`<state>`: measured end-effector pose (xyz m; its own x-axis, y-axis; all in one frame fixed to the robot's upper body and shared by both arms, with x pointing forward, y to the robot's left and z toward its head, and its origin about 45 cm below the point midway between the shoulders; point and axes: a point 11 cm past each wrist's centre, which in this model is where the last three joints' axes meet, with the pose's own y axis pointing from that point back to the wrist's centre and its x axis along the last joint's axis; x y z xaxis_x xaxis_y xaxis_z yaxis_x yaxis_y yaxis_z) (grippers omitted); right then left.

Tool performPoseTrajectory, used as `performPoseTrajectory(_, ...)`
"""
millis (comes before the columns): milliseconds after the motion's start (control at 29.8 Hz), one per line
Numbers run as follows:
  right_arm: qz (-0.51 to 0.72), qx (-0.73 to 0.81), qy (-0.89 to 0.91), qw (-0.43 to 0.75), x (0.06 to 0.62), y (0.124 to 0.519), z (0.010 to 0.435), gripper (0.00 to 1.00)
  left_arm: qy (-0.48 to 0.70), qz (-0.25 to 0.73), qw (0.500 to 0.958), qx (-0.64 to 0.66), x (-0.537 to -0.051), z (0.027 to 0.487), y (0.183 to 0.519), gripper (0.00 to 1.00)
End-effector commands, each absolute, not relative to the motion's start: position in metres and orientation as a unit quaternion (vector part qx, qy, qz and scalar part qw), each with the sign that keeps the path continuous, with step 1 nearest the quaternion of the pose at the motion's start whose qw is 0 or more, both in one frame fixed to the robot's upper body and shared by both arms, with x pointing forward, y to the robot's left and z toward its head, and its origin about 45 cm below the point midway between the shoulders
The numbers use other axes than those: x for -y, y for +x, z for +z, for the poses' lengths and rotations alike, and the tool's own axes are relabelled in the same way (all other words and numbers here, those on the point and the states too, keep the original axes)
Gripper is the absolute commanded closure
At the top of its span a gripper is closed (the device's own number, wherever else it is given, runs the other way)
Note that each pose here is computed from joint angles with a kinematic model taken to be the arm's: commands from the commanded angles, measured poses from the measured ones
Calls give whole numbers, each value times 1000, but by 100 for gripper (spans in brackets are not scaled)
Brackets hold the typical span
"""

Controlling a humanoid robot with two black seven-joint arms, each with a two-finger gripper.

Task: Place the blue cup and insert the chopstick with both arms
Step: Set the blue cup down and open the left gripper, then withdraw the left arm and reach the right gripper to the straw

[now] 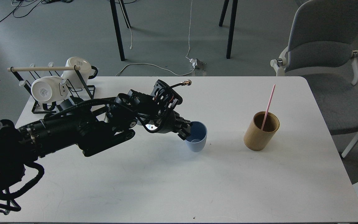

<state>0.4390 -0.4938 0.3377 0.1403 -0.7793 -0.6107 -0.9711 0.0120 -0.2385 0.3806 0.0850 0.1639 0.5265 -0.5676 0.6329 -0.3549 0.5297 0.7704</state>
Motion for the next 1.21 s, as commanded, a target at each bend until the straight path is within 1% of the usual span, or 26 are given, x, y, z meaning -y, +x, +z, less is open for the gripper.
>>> performPoseTrajectory(0, 152, -638, -686, 315, 494, 439, 338, 0, 483, -71, 729, 479, -87, 163, 382, 90)
performPoseTrajectory(67, 151, -638, -686, 316, 495, 439, 338, 0, 482, -71, 728, 482, -85, 164, 383, 84)
performPoseTrajectory(168, 151, -638, -685, 317, 495, 439, 339, 0, 481, -69, 728, 484, -84, 168, 385, 79)
performPoseTrajectory(302, 151, -638, -685, 317, 495, 439, 339, 0, 475, -57, 740, 473, -84, 172, 387, 78)
performPoseTrajectory(369, 149, -639, -685, 315, 496, 438, 340, 0, 468, -45, 751, 463, -85, 179, 391, 70)
performPoseTrajectory(436, 149, -641, -685, 312, 498, 437, 340, 0, 455, -9, 765, 455, -89, 203, 405, 62)
performPoseTrajectory(469, 150, -642, -685, 311, 499, 437, 339, 0, 444, 20, 777, 446, -95, 218, 415, 56)
performPoseTrajectory(503, 150, -644, -684, 307, 501, 434, 337, 0, 428, 54, 791, 434, -102, 235, 424, 45)
performPoseTrajectory(570, 150, -652, -682, 296, 509, 426, 332, 0, 376, 115, 826, 405, -107, 269, 436, 17)
performPoseTrajectory(603, 155, -654, -682, 289, 510, 423, 325, 0, 348, 141, 842, 387, -107, 282, 440, 8)
performPoseTrajectory(637, 160, -655, -681, 284, 510, 419, 317, 0, 316, 166, 861, 363, -108, 294, 444, 4)
performPoseTrajectory(704, 166, -657, -682, 275, 511, 410, 308, 0, 255, 204, 892, 312, -110, 311, 448, 1)
performPoseTrajectory(804, 144, -654, -696, 259, 519, 401, 330, 0, 169, 250, 926, 228, -118, 332, 456, 1)
performPoseTrajectory(872, 128, -650, -709, 243, 520, 398, 344, 0, 129, 285, 935, 169, -131, 334, 466, 1)
performPoseTrajectory(972, 89, -644, -737, 186, 516, 394, 360, 0, 89, 339, 932, 86, -157, 324, 483, 1)
performPoseTrajectory(1073, 61, -635, -758, 137, 508, 393, 365, 0, 39, 378, 924, 29, -176, 321, 494, 1)
performPoseTrajectory(1173, 34, -628, -773, 86, 501, 394, 365, 0, -73, 421, 904, -35, -196, 332, 505, 1)
